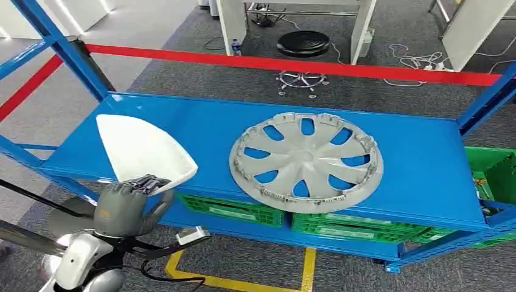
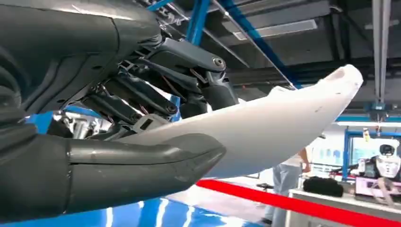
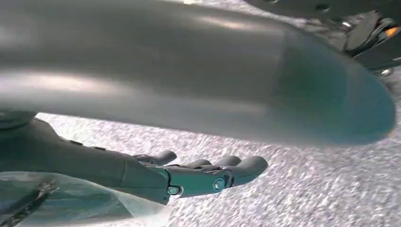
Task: Take the parts from the cabinet and place them on the table.
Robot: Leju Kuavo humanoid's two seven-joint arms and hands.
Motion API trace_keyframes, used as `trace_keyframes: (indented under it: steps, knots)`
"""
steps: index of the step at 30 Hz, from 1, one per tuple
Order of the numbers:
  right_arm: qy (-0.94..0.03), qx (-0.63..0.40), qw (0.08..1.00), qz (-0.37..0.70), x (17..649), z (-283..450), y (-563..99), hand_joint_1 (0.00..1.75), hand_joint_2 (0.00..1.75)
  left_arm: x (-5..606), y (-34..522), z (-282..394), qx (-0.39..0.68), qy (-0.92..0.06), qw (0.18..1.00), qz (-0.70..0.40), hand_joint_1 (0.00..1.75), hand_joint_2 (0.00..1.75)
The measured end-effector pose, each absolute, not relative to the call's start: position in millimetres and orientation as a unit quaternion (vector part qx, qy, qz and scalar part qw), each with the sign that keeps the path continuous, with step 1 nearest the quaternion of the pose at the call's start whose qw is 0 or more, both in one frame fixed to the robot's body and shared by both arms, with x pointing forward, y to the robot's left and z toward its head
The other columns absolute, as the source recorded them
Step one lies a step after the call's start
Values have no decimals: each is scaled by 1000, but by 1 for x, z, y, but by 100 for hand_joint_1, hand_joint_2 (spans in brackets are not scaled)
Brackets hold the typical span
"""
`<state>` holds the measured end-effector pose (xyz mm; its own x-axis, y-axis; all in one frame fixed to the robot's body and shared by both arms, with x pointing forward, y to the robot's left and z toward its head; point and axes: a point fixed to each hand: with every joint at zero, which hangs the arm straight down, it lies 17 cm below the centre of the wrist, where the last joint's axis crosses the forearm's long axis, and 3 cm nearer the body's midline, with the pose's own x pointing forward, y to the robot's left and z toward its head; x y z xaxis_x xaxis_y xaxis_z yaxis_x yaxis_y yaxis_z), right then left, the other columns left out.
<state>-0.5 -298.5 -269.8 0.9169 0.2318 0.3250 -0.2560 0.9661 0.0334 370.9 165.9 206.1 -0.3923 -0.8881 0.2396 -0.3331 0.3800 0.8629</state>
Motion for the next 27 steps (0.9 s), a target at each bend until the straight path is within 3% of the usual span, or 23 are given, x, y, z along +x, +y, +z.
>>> trace_keyframes:
  steps: [27]
  knots:
    - [-162,33,977,131,5,-270,-303,0,0,368,179,202,414,-737,384,-370,175,175]
